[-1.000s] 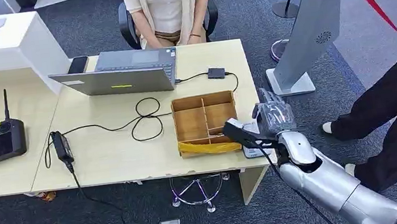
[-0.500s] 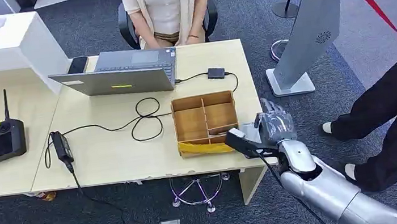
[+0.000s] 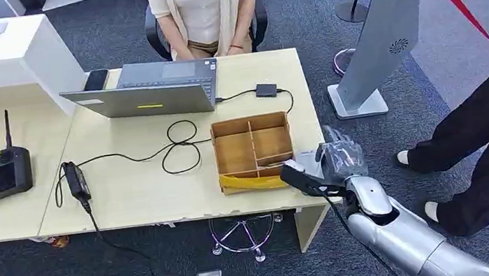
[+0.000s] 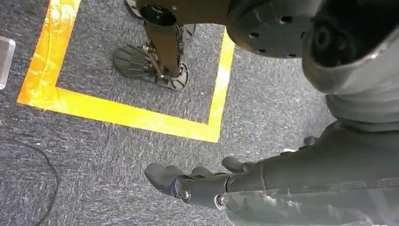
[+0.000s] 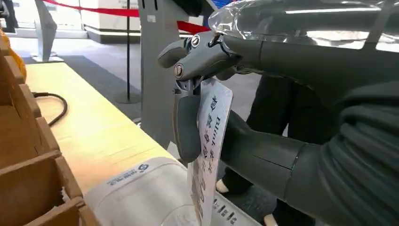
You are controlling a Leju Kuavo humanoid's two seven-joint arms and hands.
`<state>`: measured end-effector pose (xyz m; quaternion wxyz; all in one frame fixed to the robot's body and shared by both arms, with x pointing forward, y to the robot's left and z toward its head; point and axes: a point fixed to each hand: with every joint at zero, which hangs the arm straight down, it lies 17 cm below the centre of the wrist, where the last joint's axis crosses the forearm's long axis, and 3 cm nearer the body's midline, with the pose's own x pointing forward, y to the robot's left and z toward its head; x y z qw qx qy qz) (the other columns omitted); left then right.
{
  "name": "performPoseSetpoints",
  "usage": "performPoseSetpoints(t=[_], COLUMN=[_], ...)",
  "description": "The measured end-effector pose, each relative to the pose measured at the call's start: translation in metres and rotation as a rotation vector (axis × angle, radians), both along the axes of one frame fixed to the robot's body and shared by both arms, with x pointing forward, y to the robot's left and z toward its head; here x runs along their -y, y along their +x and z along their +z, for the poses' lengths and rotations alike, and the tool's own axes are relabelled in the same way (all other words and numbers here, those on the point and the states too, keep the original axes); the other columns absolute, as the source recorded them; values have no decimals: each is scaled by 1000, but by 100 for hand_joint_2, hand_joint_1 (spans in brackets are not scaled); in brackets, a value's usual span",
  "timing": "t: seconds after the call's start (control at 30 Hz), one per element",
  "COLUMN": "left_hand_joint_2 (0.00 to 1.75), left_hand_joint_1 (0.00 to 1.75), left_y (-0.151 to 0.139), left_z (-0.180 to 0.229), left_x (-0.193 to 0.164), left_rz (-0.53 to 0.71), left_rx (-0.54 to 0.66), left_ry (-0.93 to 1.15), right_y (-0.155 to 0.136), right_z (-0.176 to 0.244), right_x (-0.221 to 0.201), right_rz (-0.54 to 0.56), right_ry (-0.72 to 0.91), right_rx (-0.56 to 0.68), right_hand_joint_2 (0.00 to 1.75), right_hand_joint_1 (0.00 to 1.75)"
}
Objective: Pass the card to the sensor for recognition and then transmit it.
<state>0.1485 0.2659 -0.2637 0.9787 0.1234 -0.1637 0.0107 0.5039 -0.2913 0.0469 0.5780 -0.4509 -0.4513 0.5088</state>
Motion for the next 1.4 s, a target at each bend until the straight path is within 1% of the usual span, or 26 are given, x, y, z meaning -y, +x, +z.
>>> performPoseSetpoints(t=[0.33,0.73,1.23,1.4], left_hand_joint_2=[0,0,0,0], left_hand_joint_1=[0,0,0,0], left_y=[-2,-6,-7,-8], left_z=[0,-1,-1,-2], left_x=[-2,-3,-3,-4], left_rz=[5,13,16,6], left_rx=[-2,-7,-9,-9], left_ry=[6,13,13,16], right_y=[2,3,3,1], right_z=[-1,-10,-16,-23], right_x=[-9,-9,0,10], right_rz=[13,-4,-48,-91], right_ry=[47,88,109,110], right_rx=[11,-2,-11,-32], right_hand_joint_2=[175,175,175,175], right_hand_joint_1=[175,175,175,175])
